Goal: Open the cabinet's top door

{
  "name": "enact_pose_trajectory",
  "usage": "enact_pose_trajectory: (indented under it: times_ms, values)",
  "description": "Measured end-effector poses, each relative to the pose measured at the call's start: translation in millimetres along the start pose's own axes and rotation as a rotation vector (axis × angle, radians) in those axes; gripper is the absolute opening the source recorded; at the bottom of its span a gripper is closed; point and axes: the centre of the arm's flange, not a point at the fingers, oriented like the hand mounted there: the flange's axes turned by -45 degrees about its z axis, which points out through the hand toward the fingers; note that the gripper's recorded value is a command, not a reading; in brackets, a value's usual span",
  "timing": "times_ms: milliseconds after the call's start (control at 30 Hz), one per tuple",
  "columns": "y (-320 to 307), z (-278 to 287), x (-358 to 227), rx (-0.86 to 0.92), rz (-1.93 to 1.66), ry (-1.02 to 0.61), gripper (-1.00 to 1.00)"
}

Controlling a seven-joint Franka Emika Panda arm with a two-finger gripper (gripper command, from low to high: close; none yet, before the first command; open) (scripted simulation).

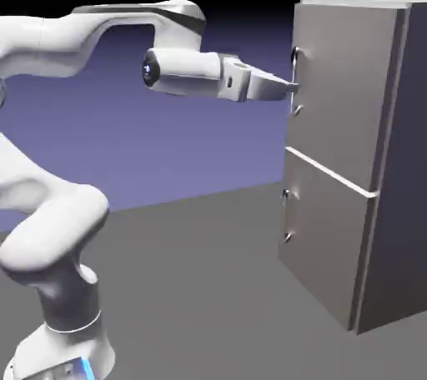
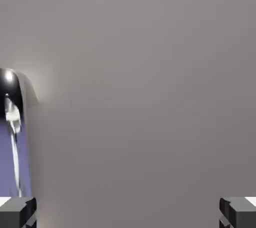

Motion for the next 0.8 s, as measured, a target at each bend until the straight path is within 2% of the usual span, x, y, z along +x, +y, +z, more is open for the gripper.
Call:
enact_pose_trajectory:
  times_ms: [533,700,733,800]
  values:
    - [-71,31,-34,-0.017,-0.018,0.130,0.00]
    - [-70,80,-27,-0.017,-0.018,0.130,0.00]
    - [-70,80,-27,-0.017,-0.018,0.130,-1.00]
    - [-70,80,-27,-0.017,-0.018,0.130,-1.00]
